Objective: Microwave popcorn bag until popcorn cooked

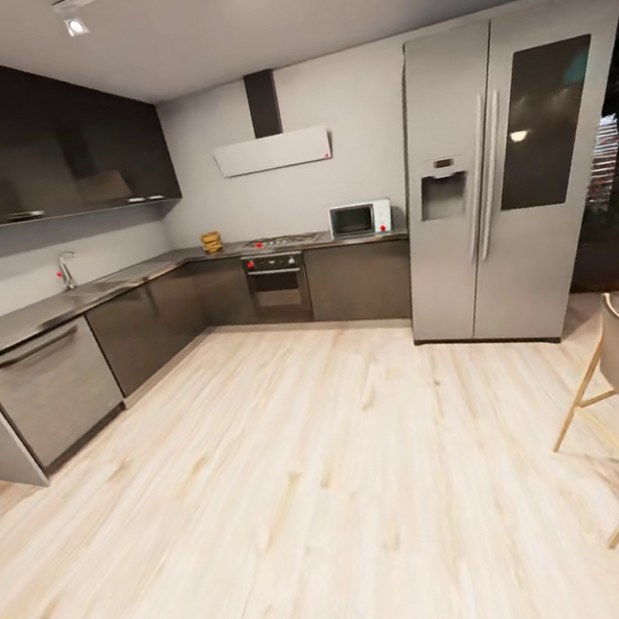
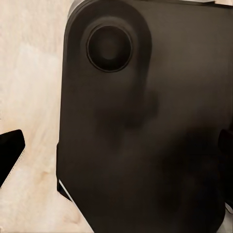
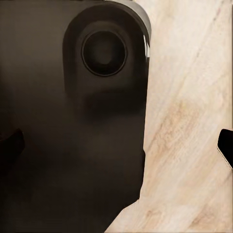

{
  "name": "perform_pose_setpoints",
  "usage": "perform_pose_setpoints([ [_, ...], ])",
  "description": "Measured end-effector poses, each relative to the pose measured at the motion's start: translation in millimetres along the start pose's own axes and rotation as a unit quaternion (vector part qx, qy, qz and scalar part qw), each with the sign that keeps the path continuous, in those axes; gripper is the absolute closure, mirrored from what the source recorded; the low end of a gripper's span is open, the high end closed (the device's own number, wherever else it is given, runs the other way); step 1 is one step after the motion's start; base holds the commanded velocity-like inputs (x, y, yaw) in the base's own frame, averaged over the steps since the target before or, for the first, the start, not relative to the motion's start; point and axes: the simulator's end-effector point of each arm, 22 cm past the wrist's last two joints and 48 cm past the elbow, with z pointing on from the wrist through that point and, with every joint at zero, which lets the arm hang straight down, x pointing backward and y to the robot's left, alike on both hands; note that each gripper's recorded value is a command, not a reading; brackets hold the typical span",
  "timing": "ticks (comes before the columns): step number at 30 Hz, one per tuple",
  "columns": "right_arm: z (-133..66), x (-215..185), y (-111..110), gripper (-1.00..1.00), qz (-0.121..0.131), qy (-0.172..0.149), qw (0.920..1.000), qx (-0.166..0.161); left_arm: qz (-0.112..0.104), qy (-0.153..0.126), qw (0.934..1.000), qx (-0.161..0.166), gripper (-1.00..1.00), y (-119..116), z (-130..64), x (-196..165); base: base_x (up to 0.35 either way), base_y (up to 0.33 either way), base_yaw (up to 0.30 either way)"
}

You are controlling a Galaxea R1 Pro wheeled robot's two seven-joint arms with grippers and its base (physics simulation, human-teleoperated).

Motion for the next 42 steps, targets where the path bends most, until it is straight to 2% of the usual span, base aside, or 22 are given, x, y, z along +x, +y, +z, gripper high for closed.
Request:
perform_pose_setpoints([
  [42, 0.0, 0.0, -0.3, -1.0, 0.002, 0.0, 1.0, 0.001, 0.0, 0.0, 1.0, 0.0, -1.0, 0.1, 0.0, 0.0, 0.325, 0.0, 0.0],
])
